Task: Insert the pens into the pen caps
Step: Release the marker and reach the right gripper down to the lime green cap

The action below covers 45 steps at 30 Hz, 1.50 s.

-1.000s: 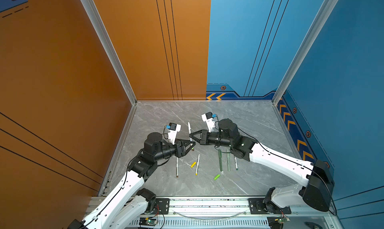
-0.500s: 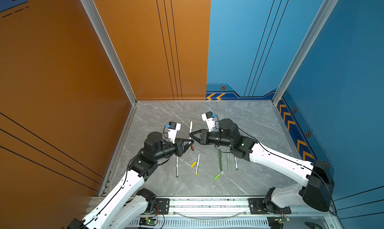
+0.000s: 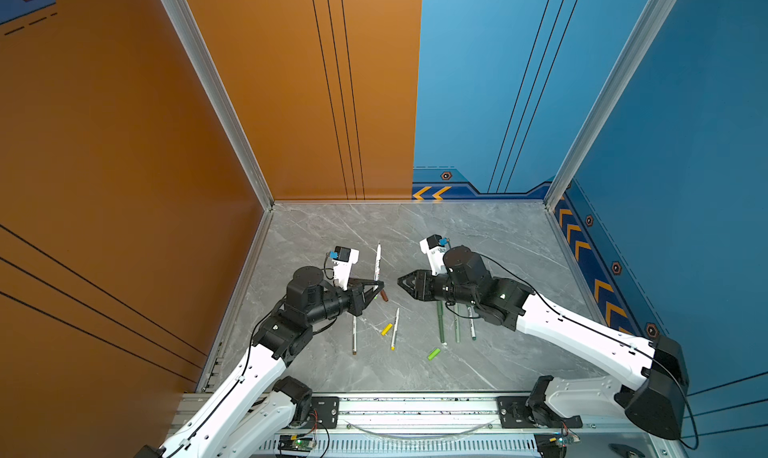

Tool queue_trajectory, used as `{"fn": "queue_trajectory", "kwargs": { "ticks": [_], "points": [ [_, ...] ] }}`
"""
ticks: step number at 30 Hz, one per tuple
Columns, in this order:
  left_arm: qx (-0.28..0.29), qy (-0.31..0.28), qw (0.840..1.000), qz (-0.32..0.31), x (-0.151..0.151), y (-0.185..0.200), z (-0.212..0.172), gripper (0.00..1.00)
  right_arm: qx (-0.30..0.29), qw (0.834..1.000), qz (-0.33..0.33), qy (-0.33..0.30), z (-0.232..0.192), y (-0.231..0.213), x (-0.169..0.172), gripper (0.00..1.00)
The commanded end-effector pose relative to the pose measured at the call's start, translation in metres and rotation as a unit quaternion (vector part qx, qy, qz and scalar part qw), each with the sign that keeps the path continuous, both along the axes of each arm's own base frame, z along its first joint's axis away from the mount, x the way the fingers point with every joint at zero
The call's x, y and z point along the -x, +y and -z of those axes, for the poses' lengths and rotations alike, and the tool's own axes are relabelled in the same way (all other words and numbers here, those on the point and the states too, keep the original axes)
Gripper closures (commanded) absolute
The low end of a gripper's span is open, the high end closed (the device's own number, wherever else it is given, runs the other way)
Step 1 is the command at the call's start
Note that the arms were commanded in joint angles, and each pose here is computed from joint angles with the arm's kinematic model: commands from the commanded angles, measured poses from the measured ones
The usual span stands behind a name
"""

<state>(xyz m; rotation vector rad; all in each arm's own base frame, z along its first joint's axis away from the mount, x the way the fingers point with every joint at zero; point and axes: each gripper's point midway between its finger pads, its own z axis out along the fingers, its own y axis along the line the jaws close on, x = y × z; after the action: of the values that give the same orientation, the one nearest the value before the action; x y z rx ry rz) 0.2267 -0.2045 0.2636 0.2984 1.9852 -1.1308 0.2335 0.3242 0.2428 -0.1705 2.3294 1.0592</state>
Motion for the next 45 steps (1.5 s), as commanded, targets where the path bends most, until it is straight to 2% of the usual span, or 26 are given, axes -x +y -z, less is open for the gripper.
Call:
{"fn": "queue_trajectory", "kwargs": {
  "ticks": [1,5,10,13,28,35,39,45],
  "points": [
    [-0.025,-0.010,1.000,-0.010,0.002,0.006,0.007,1.00,0.145,0.983,0.099,0.054,0.068,-0.063,0.014,0.67],
    [-0.039,0.000,0.999,-0.009,0.004,0.008,0.017,1.00,0.226,0.957,0.159,0.085,0.108,-0.101,0.037,0.69],
    [-0.053,0.017,0.998,0.000,0.009,0.007,0.030,1.00,0.264,0.937,0.176,0.148,0.157,-0.113,0.068,0.71],
    [-0.056,0.018,0.998,0.002,0.011,0.006,0.033,1.00,0.281,0.931,0.166,0.167,0.177,-0.110,0.080,0.71],
    [-0.066,0.021,0.998,0.012,0.012,-0.003,0.035,1.00,0.282,0.931,0.108,0.206,0.226,-0.071,0.084,0.62],
    [-0.072,0.020,0.997,0.011,0.012,-0.004,0.034,1.00,0.301,0.926,0.085,0.211,0.238,-0.060,0.086,0.68],
    [-0.073,0.017,0.997,0.010,0.012,-0.004,0.032,1.00,0.307,0.926,0.076,0.207,0.238,-0.059,0.089,0.67],
    [-0.073,0.018,0.997,0.014,0.014,-0.005,0.032,1.00,0.305,0.933,0.062,0.179,0.220,-0.054,0.089,0.59]
  ]
}}
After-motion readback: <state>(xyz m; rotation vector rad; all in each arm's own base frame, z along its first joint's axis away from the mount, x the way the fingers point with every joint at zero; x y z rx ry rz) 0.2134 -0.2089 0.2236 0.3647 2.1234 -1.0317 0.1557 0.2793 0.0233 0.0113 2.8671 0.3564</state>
